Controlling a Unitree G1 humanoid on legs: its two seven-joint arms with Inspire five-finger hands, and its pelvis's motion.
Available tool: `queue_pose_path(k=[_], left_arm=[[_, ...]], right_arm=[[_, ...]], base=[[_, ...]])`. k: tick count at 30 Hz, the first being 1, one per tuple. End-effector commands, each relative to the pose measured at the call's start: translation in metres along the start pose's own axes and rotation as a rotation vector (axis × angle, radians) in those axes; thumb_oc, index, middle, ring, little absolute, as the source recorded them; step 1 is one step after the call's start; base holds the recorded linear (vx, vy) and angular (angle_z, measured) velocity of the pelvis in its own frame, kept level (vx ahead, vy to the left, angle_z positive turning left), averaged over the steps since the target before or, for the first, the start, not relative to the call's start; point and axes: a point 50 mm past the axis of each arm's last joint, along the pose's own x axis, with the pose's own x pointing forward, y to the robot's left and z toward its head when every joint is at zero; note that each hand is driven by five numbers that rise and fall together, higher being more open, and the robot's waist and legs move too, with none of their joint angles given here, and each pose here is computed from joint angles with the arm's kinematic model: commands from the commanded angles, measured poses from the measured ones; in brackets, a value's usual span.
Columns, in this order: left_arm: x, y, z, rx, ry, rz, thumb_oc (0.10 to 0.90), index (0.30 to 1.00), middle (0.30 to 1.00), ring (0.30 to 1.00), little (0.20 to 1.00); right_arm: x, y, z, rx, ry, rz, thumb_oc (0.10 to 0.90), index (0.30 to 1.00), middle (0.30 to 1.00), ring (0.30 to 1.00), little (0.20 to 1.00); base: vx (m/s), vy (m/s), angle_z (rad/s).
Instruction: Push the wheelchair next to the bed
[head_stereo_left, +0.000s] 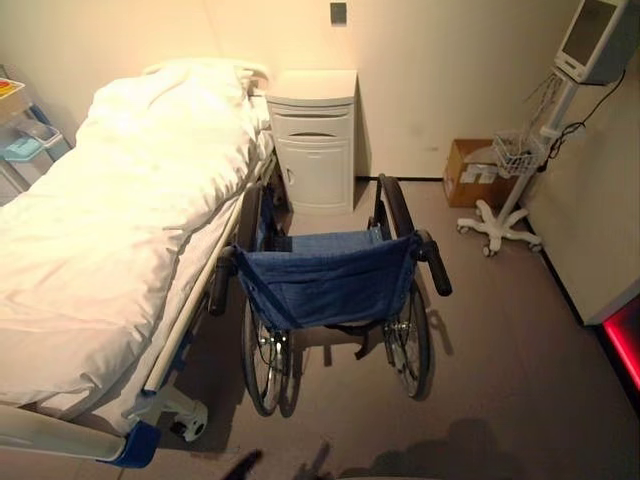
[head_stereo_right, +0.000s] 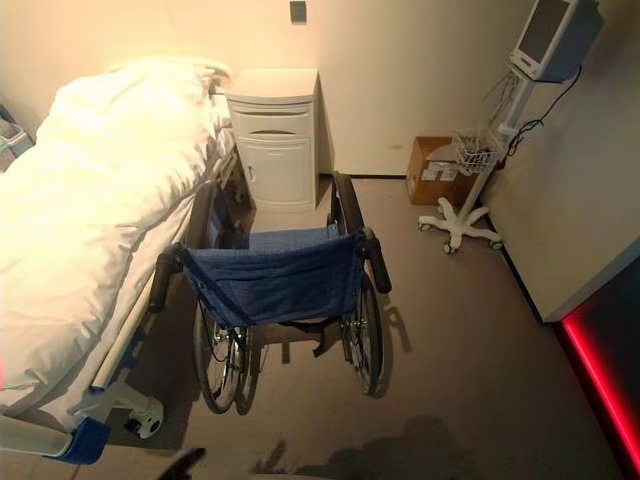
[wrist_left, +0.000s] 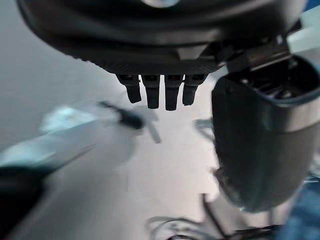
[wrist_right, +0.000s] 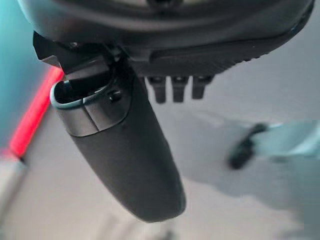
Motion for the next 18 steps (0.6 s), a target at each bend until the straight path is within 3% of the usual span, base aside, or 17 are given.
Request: queue_pose_path(k=[1, 5, 9, 18], left_arm=[[0.005, -0.012, 0.016, 0.066, -0.042, 0.067, 0.800, 0.900, 0.900, 0.900, 0.900], [0.008, -0.015, -0.004, 0.055, 0.049, 0.134, 0.800, 0.900, 0.900, 0.900, 0.900], [0.010, -0.024, -0.010, 0.173, 0.069, 0.144, 0.800, 0.900, 0.900, 0.900, 0.900], [0.010, -0.025, -0.004, 0.236, 0.082, 0.153, 0.800, 0.900, 0.900, 0.900, 0.900]], right_arm=[[0.001, 0.013, -0.001, -0.166, -0.001, 0.035, 0.800, 0.900, 0.900, 0.900, 0.900], [-0.002, 0.024, -0.033, -0.340, 0.180, 0.172, 0.800, 0.900, 0.900, 0.900, 0.900], [-0.004, 0.032, -0.040, -0.507, 0.235, 0.217, 0.800, 0.900, 0.900, 0.900, 0.900], [-0.004, 0.036, -0.037, -0.551, 0.229, 0.243, 0.800, 0.900, 0.900, 0.900, 0.900]], base=[[0.00, 0.000, 0.00], [0.00, 0.000, 0.00], [0.00, -0.002, 0.01], [0.01, -0.011, 0.07]])
